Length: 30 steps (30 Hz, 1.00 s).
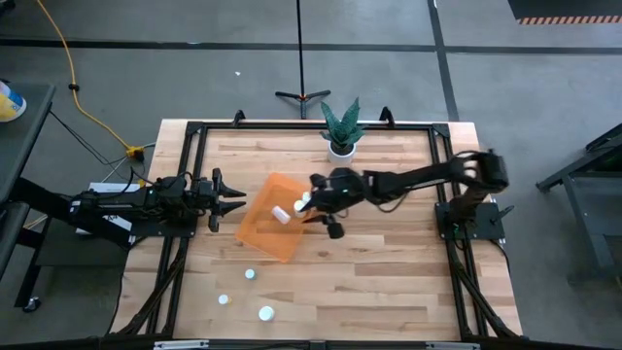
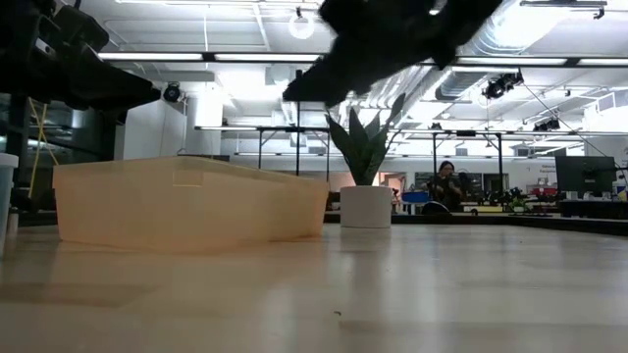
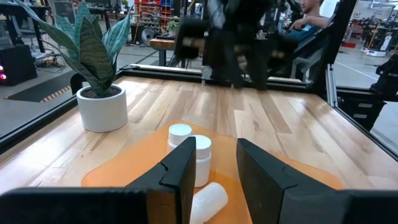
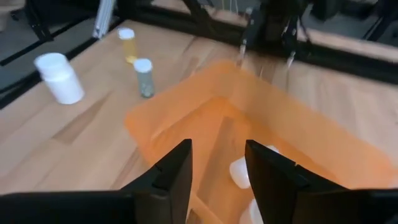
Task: Pick and place pill bottles into a basket
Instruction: Put the blue pill bottle into the orange bin
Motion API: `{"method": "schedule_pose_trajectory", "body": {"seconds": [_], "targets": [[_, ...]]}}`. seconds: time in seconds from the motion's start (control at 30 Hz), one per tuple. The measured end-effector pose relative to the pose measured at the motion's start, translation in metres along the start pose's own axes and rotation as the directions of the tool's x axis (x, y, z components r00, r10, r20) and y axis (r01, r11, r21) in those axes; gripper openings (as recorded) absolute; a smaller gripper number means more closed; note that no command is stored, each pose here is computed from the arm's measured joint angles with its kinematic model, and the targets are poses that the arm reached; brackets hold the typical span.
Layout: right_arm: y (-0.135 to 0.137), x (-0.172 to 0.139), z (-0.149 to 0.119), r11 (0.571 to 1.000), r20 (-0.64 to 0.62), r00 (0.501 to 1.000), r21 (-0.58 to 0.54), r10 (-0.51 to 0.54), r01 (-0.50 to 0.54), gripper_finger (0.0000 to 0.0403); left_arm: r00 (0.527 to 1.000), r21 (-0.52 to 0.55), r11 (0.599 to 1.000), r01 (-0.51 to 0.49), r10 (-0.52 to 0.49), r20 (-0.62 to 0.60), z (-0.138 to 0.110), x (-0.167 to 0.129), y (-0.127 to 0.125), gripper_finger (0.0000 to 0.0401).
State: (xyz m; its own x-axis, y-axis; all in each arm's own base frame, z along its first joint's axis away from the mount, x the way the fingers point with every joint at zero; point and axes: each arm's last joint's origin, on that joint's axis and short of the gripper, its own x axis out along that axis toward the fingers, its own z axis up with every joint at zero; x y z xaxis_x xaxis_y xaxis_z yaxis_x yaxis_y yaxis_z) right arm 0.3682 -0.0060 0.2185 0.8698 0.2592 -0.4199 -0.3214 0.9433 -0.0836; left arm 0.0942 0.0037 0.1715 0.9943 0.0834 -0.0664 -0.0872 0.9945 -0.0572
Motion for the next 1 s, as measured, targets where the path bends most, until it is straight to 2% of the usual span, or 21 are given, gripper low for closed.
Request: {"method": "schedule_pose_trajectory", "body": {"seconds": [0.13, 0.3, 0.4, 0.57, 0.83, 1.0], "targets": [[0.013, -0.035, -0.010, 0.999, 0.061, 0.998, -0.022, -0.035, 0.036, 0.0123, 1.000, 0.000, 1.000, 0.000, 0.000, 0.000, 0.000, 0.000, 0.000, 0.0150], [0.031, -0.078, -0.045, 0.983, 0.203, 0.962, 0.007, -0.180, 0.182, 0.0105, 1.000, 0.000, 1.000, 0.000, 0.000, 0.000, 0.000, 0.000, 0.000, 0.0150], [0.044, -0.100, -0.075, 0.972, 0.215, 0.948, 0.055, -0.235, 0.228, 0.0096, 1.000, 0.000, 1.000, 0.000, 0.000, 0.000, 0.000, 0.000, 0.000, 0.0150], [0.060, -0.133, -0.110, 0.938, 0.247, 0.912, 0.200, -0.328, 0.283, 0.0087, 1.000, 0.000, 1.000, 0.000, 0.000, 0.000, 0.000, 0.000, 0.000, 0.0150], [0.075, -0.169, -0.133, 0.918, 0.376, 0.846, 0.275, -0.377, 0.287, 0.0084, 1.000, 0.000, 1.000, 0.000, 0.000, 0.000, 0.000, 0.000, 0.000, 0.0150], [0.079, -0.176, -0.141, 0.904, 0.284, 0.873, 0.286, -0.397, 0.318, 0.0084, 1.000, -0.007, 1.000, 0.000, 0.000, 0.000, 0.000, 0.000, 0.000, 0.0150]]}}
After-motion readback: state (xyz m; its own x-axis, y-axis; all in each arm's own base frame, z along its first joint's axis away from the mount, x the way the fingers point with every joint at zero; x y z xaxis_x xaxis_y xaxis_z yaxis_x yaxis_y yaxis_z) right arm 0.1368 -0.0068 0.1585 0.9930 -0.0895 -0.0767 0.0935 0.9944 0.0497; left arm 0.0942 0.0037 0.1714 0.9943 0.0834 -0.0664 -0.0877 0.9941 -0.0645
